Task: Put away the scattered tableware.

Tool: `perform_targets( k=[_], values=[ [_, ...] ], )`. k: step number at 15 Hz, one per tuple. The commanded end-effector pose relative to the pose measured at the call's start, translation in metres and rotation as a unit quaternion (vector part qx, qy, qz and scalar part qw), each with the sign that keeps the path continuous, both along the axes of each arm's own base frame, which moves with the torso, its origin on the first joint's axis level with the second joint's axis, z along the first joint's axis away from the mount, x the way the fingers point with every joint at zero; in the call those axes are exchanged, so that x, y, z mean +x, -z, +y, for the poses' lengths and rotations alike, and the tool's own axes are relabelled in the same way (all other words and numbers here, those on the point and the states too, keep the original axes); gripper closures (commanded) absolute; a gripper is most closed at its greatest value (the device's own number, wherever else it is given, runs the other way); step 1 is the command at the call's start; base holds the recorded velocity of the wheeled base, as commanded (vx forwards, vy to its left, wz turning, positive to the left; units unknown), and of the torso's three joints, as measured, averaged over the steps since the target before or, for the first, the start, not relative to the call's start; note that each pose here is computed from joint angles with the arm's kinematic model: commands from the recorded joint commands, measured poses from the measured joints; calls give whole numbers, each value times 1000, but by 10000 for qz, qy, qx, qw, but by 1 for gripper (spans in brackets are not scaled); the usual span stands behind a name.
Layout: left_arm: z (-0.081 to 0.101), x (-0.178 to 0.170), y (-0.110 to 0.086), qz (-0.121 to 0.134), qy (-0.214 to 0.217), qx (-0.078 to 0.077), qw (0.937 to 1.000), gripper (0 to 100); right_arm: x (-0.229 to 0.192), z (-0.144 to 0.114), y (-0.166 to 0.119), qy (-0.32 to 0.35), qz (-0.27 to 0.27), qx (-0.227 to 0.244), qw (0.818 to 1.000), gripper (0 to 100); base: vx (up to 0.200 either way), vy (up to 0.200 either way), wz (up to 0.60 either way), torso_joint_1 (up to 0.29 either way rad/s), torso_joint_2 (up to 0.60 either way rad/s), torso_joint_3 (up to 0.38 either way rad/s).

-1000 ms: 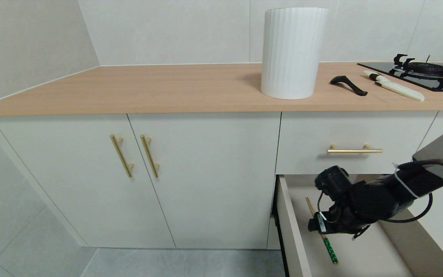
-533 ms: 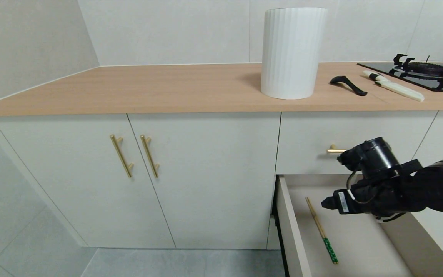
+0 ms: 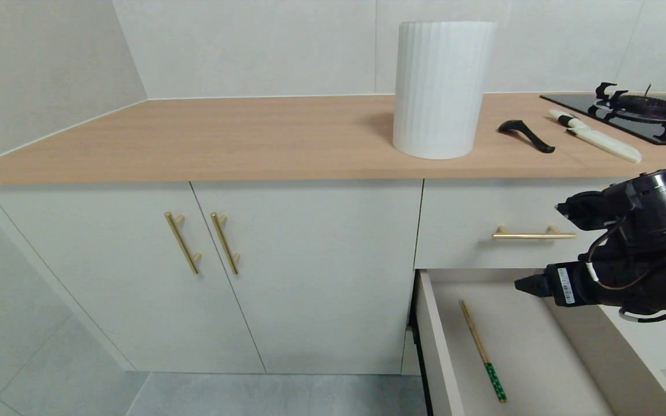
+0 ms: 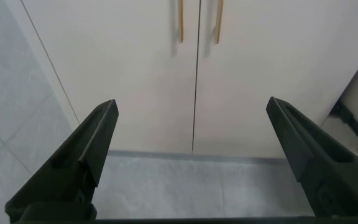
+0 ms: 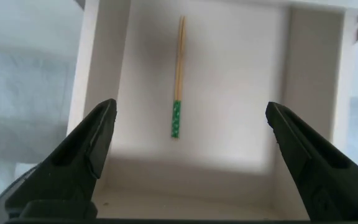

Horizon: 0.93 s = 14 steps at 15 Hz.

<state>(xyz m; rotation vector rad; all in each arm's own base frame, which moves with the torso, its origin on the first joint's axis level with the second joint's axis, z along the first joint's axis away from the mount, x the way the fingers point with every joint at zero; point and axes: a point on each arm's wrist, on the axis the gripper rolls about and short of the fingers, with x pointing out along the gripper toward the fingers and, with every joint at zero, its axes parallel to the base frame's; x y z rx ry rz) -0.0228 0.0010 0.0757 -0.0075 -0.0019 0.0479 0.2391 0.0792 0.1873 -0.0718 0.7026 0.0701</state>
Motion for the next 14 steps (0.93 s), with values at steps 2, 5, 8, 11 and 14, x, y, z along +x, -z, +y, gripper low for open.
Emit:
perform_targets(
  k=[2, 5, 8, 11, 14],
  values=[
    [0, 0, 0, -7, 2, -1, 10000, 0, -7, -2, -8, -32, -157, 30, 9999, 0, 0, 0, 0, 41, -552, -349],
    [0, 0, 0, 1, 2, -1, 10000, 0, -9, -6, -17, -1, -334, 40, 9994, 0, 0, 0, 0, 124, -470, -338],
    [0, 0, 0, -7, 2, -1, 10000, 0, -1, -14, -34, -50, -642, -167, 9978, 0, 0, 0, 0, 141, -461, -326],
    [0, 0, 0, -7, 2, -1, 10000, 0, 22, -24, -46, -87, -787, -59, 9968, 0, 0, 0, 0, 165, -461, -317],
    [0, 0, 0, -7, 2, -1, 10000, 0, 54, -28, -54, 12, -933, -76, 9956, 0, 0, 0, 0, 183, -487, -308]
  ],
)
